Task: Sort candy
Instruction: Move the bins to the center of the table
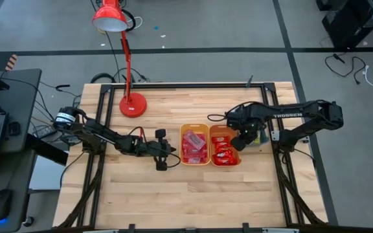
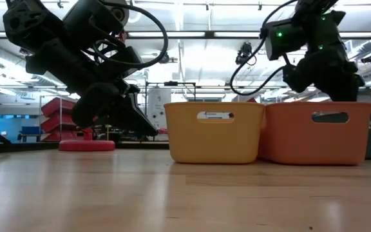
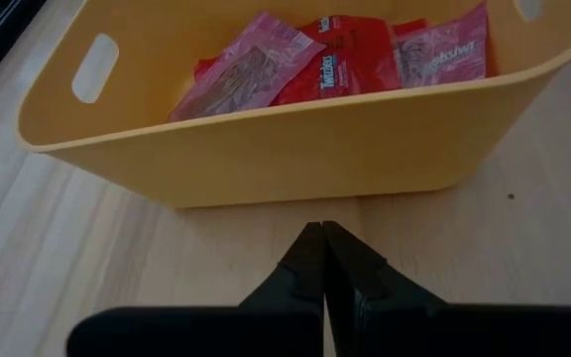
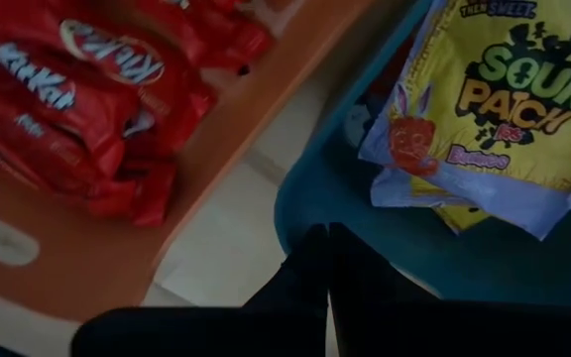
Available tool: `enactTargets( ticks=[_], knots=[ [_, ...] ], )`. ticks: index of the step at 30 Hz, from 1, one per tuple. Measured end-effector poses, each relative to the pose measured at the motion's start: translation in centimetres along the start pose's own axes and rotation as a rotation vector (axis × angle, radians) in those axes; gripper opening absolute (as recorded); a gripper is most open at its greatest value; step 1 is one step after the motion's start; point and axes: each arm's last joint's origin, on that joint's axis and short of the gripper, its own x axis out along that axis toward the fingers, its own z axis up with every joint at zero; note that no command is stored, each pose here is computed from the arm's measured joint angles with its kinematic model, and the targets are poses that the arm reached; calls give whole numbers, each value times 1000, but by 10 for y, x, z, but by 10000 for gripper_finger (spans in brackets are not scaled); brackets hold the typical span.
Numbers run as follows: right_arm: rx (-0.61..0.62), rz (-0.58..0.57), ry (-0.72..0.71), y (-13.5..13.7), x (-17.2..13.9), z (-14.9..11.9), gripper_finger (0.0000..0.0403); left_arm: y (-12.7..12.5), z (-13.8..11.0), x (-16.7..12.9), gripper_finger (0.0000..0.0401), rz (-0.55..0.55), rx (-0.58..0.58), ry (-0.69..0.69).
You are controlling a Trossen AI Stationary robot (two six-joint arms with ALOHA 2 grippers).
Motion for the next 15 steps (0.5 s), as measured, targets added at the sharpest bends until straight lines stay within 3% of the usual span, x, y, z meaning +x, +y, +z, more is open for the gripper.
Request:
enactTargets(
  ticks=[15],
  knots=[
    [-11, 28, 60, 18, 5, -17, 0, 0, 0, 0, 0, 0, -1, 0]
  ],
)
